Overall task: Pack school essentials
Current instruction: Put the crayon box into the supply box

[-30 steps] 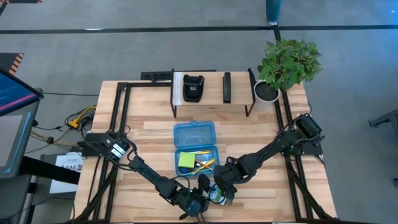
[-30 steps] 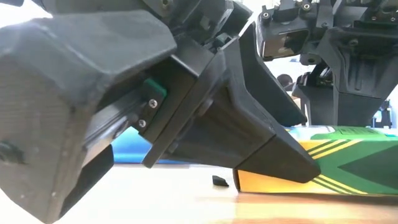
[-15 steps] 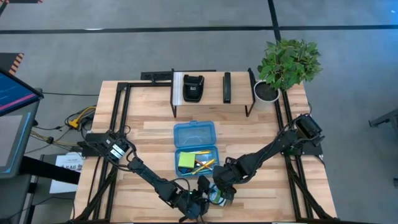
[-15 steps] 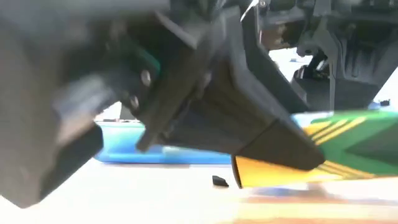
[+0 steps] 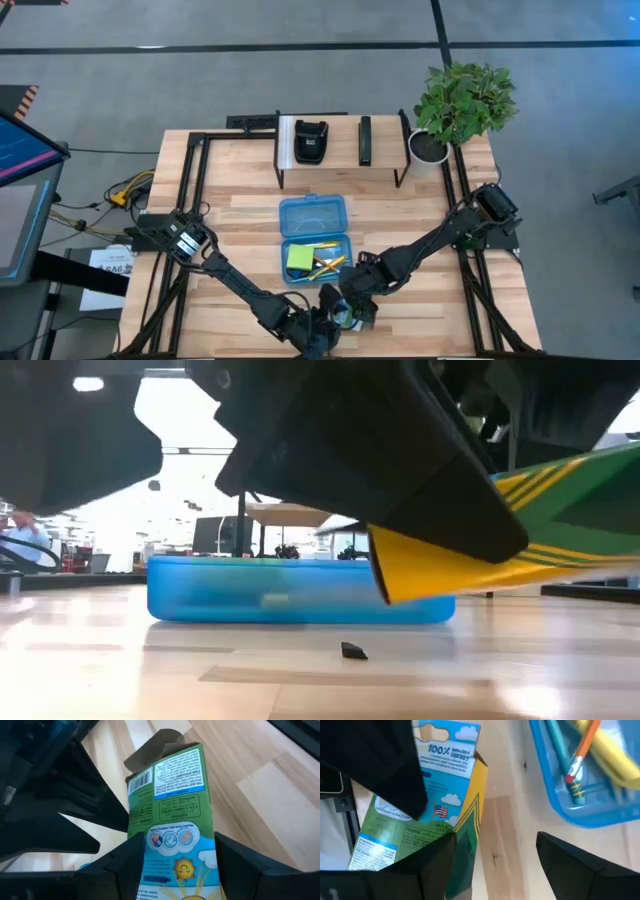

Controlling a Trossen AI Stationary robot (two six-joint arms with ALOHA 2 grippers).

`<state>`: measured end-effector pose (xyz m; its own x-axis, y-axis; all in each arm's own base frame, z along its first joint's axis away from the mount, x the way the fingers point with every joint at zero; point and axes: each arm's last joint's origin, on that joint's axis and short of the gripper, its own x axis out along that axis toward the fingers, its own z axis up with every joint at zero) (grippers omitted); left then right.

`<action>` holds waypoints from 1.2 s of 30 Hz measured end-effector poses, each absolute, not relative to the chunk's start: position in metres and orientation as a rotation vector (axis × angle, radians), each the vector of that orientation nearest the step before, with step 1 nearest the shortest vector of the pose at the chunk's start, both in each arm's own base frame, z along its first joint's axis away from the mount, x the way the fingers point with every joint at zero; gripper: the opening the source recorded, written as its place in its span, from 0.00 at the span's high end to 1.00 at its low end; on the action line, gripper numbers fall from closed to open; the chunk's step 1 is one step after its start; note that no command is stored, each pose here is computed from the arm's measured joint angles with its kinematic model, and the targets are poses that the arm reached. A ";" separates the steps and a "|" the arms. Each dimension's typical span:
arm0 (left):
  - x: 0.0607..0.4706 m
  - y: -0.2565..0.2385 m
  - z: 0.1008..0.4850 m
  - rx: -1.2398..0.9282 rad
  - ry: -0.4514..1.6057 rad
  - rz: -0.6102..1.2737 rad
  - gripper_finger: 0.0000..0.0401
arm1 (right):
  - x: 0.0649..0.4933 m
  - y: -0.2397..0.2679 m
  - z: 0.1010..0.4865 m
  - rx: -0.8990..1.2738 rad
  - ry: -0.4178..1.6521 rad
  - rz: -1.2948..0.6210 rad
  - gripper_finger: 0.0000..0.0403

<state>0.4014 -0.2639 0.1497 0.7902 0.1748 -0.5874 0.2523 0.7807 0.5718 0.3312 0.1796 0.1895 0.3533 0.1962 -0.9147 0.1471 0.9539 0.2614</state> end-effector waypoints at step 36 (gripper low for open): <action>0.372 -0.227 0.185 0.747 0.881 0.236 0.49 | 0.380 0.112 0.239 0.199 1.060 0.044 0.25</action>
<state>0.3724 -0.2267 0.1852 0.6298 0.4778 -0.6124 0.1075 0.7273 0.6779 0.3803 0.1124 0.2388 0.4899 0.1312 -0.8618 0.0600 0.9812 0.1835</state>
